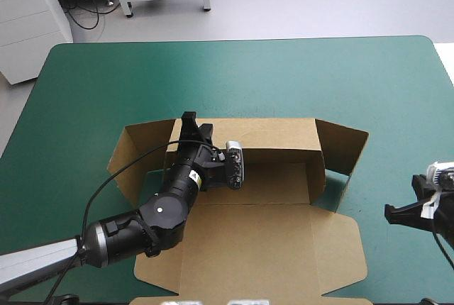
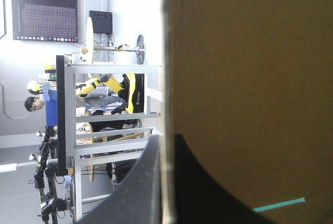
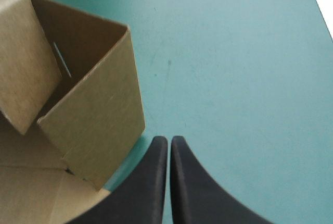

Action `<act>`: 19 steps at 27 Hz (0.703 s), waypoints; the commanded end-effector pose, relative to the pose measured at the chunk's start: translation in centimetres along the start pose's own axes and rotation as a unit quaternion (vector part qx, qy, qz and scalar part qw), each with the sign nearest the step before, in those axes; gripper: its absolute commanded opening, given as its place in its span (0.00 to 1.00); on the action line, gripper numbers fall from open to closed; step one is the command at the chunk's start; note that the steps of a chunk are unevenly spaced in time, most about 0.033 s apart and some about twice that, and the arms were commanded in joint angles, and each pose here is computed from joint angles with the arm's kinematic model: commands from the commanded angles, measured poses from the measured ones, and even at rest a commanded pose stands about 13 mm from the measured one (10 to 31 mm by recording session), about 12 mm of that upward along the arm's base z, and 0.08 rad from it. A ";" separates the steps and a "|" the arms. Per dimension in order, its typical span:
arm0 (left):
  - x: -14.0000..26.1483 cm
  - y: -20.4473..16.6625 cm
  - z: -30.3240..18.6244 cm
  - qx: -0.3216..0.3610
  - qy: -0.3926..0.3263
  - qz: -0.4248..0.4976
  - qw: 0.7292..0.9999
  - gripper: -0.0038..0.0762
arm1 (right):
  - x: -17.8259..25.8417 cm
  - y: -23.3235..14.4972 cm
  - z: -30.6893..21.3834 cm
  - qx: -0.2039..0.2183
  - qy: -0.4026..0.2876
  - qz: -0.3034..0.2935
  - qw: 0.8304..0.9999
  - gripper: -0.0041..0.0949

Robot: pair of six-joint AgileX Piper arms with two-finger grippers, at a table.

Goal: Fold the box

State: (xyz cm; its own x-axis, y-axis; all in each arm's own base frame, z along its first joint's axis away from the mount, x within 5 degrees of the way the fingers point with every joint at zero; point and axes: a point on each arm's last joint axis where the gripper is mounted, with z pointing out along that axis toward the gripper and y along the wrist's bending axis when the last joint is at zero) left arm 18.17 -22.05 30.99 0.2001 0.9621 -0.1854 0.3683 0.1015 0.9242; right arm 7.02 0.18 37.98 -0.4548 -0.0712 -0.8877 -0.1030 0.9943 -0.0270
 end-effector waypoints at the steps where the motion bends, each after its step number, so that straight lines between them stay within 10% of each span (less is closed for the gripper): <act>1: 0.3 1.7 -1.0 -0.044 -0.005 -0.020 0.999 0.01 | -3.0 -0.2 -1.5 0.000 -0.080 -0.001 0.997 0.20; 7: 0.3 1.7 -1.0 -0.044 -0.006 -0.029 0.999 0.01 | -7.6 -1.2 -4.3 0.037 -0.137 -0.009 0.990 0.75; 19: 0.3 1.7 -1.0 -0.044 -0.006 -0.029 0.999 0.01 | -14.1 0.4 -1.6 0.060 -0.069 -0.039 0.995 0.78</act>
State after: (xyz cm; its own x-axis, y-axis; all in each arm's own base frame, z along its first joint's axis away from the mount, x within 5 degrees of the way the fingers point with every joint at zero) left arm 18.15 -21.85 30.63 0.1785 0.9601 -0.2154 0.3705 0.1372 0.9186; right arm 10.55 0.95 50.12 -0.3397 -0.1237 -0.9324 -0.0335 0.9923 -0.1195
